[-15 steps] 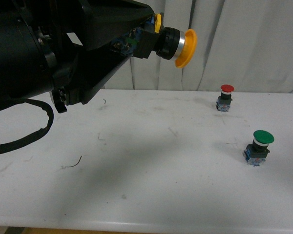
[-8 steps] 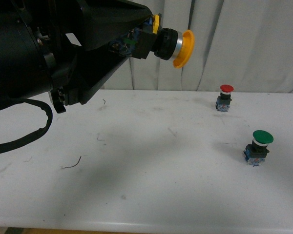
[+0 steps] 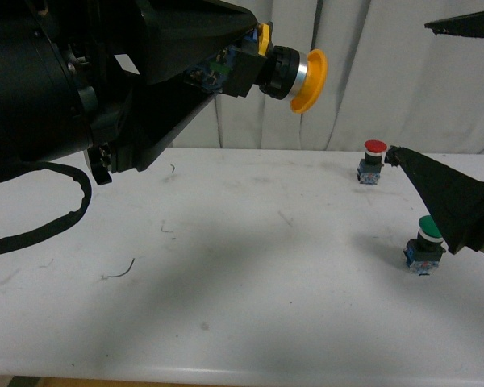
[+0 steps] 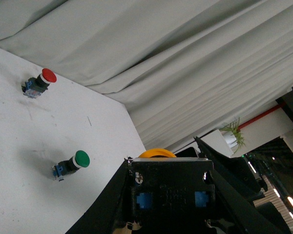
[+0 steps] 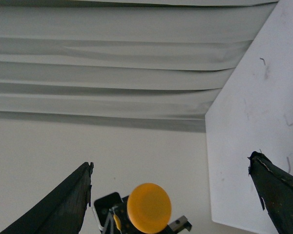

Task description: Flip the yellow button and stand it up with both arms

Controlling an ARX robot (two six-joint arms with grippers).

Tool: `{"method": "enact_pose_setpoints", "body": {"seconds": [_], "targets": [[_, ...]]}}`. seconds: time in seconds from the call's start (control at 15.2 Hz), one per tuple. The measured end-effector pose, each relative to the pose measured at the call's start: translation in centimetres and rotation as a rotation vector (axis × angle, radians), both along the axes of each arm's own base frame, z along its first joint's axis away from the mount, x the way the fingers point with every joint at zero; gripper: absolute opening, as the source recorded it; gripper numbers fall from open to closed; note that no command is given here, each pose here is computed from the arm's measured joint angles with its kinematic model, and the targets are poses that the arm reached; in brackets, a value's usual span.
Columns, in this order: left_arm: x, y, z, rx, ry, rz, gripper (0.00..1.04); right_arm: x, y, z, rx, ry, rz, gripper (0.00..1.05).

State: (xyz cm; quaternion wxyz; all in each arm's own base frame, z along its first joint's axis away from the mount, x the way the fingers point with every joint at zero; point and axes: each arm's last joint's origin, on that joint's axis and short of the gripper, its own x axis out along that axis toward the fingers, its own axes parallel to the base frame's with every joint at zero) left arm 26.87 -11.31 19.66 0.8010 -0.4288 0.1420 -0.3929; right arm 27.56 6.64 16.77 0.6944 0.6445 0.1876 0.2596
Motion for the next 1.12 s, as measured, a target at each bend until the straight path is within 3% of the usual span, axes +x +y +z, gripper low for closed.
{"method": "enact_pose_setpoints", "body": {"seconds": [0.46,0.72,1.12], "targets": [[0.0,0.0,-0.1,0.001,0.002,-0.002,0.36,1.0,3.4,-0.2,0.065,0.043,0.041,0.98],[0.0,-0.1,-0.1,0.004,0.0,-0.008,0.36,0.0,6.2,0.0,0.056,0.031,0.136,0.98],[0.0,0.0,-0.1,0.006,-0.006,-0.011,0.36,0.7,7.2,0.2,0.054,0.012,0.138,0.98]]}}
